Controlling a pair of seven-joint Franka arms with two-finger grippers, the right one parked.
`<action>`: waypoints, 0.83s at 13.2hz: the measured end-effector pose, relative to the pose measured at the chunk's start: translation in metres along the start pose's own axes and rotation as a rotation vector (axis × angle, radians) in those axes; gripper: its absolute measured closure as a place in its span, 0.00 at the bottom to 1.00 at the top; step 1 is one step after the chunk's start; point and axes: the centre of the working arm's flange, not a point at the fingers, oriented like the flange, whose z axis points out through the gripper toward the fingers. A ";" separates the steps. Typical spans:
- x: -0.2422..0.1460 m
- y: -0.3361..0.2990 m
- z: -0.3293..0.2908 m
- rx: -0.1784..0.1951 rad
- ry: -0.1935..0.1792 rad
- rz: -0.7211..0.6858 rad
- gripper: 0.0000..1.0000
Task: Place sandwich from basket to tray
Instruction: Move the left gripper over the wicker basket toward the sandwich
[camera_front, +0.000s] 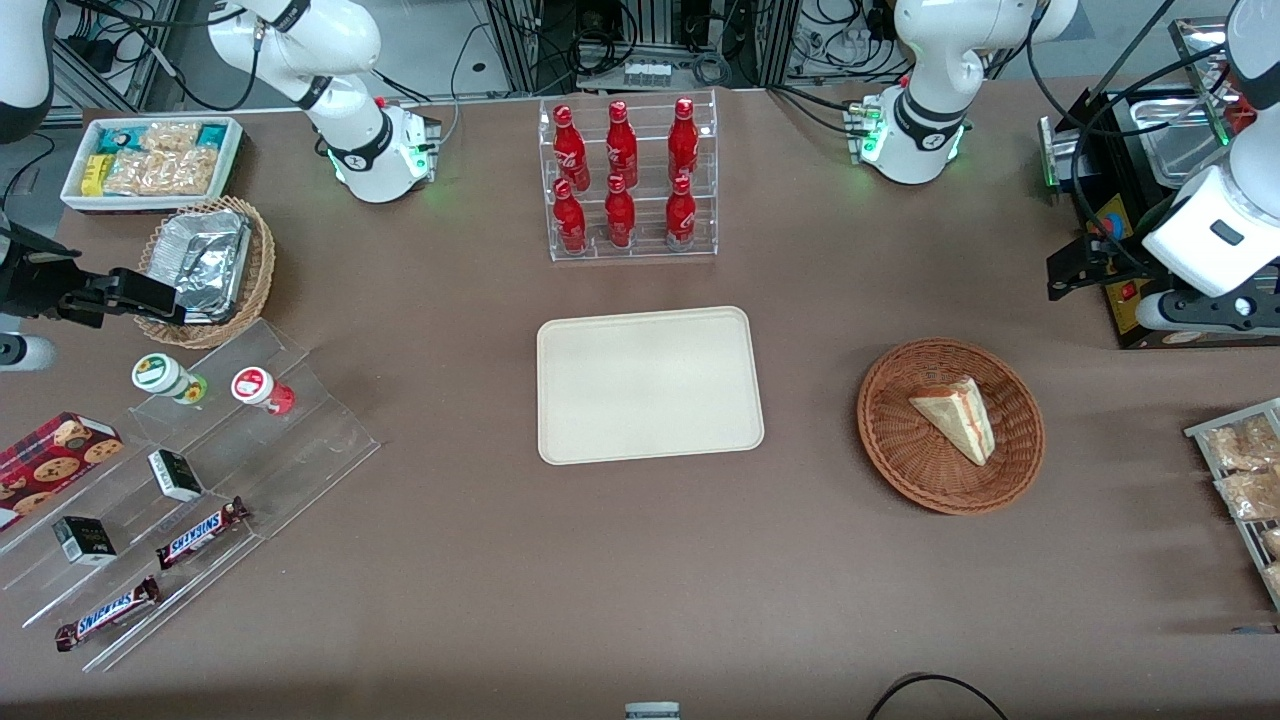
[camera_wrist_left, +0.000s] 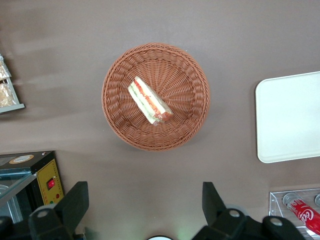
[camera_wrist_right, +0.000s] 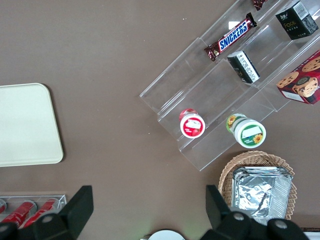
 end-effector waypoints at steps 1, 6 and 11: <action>0.000 -0.001 0.000 0.003 0.002 -0.002 0.00; 0.014 -0.008 0.021 0.017 -0.009 -0.020 0.00; 0.039 -0.016 0.114 0.014 0.019 -0.134 0.00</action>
